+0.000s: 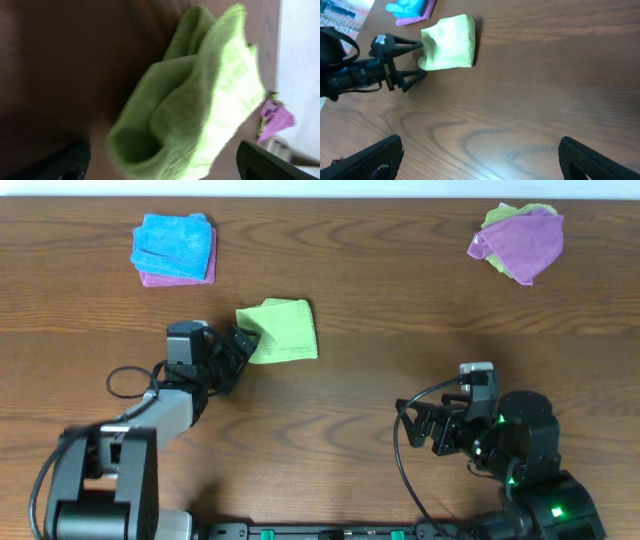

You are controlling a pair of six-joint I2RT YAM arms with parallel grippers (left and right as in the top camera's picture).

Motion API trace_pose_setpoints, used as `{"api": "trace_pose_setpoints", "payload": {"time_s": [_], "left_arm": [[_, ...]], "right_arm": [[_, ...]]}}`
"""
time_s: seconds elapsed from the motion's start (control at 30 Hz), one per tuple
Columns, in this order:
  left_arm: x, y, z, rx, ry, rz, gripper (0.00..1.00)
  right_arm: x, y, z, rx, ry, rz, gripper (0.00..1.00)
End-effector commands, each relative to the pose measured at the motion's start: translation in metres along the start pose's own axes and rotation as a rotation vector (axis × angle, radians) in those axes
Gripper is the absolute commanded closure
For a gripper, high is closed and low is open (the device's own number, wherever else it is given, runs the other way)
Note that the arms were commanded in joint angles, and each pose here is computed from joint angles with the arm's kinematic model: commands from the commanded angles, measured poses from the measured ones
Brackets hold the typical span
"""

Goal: Fold the cloth
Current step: 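Retract the right gripper and grasp the folded green cloth's left edge with the left gripper, then lift the folded green cloth with the left gripper toward the blue stack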

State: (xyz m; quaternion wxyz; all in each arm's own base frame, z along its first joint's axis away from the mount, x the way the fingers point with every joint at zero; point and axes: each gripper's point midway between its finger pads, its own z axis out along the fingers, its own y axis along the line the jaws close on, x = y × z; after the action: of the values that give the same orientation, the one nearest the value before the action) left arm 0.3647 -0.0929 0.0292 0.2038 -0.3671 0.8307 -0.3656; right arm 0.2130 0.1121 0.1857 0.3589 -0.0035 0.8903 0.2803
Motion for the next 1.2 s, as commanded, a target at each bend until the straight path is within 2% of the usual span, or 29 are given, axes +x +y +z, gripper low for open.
{"api": "trace_pose_setpoints", "payload": {"time_s": [0.0, 0.5, 0.6, 0.77, 0.8, 0.83, 0.9, 1.0, 1.17], "left_arm": [[0.004, 0.017, 0.011, -0.045, 0.007, -0.061, 0.05], [0.017, 0.028, 0.045, -0.041, 0.011, -0.088, 0.05], [0.019, 0.035, 0.054, -0.041, 0.015, -0.093, 0.02], [0.016, 0.035, 0.064, -0.003, 0.008, -0.075, 0.26], [0.014, 0.031, 0.065, 0.015, 0.001, -0.058, 0.73], [0.013, 0.029, 0.065, 0.022, -0.005, -0.055, 0.81], [0.009, 0.024, 0.064, 0.043, -0.021, -0.044, 0.82], [0.005, 0.016, 0.064, 0.072, -0.036, -0.032, 0.94], [-0.001, -0.001, 0.066, 0.115, -0.037, -0.031, 0.94]], "right_arm": [[0.001, -0.002, 0.000, 0.002, 0.002, 0.019, 0.01], [0.001, -0.002, 0.001, 0.002, 0.002, 0.019, 0.01], [0.001, -0.002, 0.000, 0.002, 0.002, 0.019, 0.01], [0.001, -0.002, 0.000, 0.002, 0.002, 0.019, 0.01], [0.001, -0.002, 0.000, 0.002, 0.002, 0.019, 0.01], [0.001, -0.002, 0.000, 0.002, 0.002, 0.019, 0.01], [0.001, -0.002, 0.000, 0.002, 0.002, 0.019, 0.01], [0.001, -0.002, 0.000, 0.002, 0.002, 0.019, 0.01], [0.001, -0.002, 0.000, 0.002, 0.002, 0.019, 0.01]]}}
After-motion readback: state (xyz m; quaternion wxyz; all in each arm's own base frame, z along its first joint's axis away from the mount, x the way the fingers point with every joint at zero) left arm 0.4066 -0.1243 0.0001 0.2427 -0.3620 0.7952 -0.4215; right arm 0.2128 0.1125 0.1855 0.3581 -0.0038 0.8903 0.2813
